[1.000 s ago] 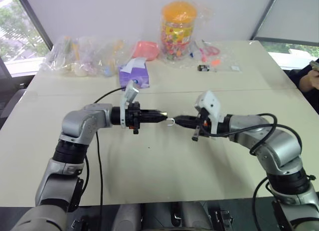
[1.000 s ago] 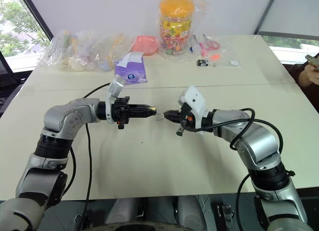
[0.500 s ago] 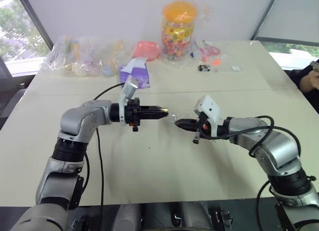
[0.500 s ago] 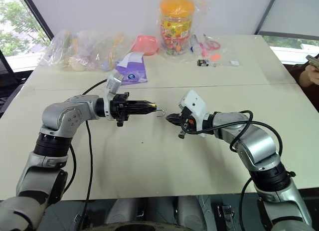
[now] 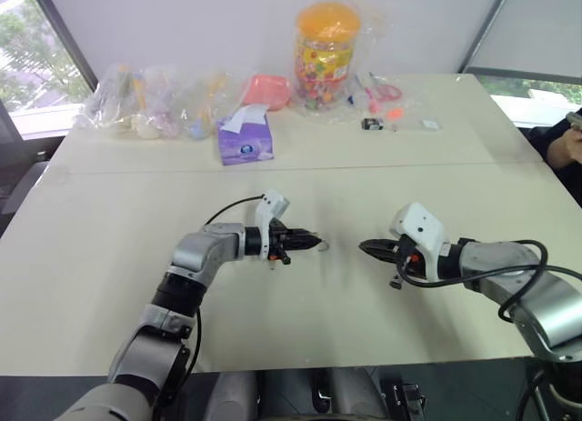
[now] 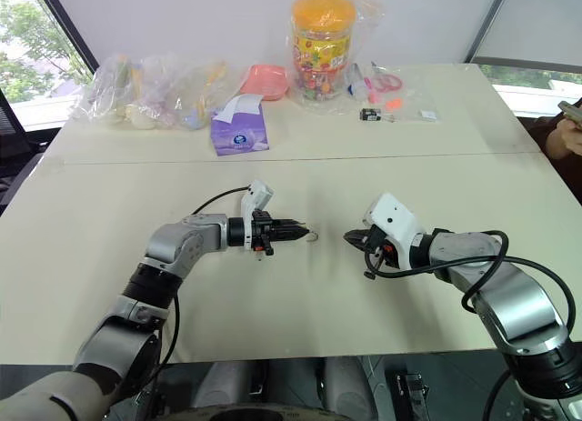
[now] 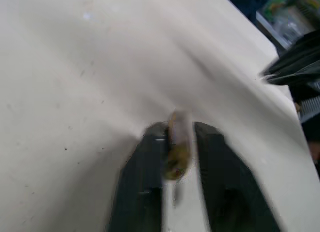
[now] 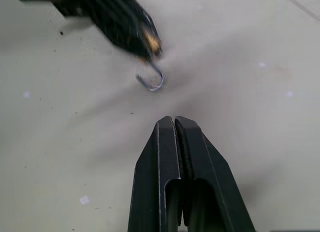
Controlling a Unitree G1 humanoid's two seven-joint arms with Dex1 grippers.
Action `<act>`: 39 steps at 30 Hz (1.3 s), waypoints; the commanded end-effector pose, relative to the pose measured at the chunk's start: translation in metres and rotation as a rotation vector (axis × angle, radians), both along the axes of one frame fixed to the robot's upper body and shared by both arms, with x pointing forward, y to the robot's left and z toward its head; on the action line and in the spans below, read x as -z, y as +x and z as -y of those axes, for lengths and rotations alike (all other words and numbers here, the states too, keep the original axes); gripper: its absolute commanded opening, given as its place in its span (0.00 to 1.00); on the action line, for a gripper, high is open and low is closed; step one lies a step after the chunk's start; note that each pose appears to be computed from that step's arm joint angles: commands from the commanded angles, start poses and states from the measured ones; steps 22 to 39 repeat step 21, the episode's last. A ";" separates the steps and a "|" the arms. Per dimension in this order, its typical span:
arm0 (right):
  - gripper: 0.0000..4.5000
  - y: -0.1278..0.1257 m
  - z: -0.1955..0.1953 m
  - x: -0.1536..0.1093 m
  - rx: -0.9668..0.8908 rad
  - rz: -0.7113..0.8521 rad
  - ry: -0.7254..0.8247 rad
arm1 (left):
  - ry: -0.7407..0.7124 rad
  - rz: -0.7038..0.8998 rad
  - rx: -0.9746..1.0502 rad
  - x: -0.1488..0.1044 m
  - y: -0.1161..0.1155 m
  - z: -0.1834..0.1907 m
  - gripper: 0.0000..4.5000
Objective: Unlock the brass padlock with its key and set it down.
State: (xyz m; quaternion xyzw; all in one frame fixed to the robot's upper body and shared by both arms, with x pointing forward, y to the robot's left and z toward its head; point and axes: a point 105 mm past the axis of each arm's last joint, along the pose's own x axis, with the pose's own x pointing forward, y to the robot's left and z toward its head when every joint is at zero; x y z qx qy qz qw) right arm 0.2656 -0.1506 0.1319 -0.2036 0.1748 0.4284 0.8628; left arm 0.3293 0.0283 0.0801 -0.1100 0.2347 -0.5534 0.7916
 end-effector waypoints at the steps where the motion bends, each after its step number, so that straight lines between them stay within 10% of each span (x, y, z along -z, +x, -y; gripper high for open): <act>1: 0.00 -0.005 -0.005 -0.011 -0.012 0.049 0.004 | -0.001 0.011 -0.018 -0.004 0.006 -0.005 0.58; 6: 0.00 -0.012 -0.007 -0.010 -0.037 0.043 -0.020 | -0.028 -0.027 -0.016 -0.011 0.005 -0.017 0.99; 21: 0.00 -0.017 0.001 -0.026 -0.155 0.063 -0.124 | 0.105 0.165 0.205 -0.045 -0.038 -0.081 0.99; 39: 0.00 -0.017 0.001 -0.026 -0.155 0.063 -0.124 | 0.105 0.165 0.205 -0.045 -0.038 -0.081 0.99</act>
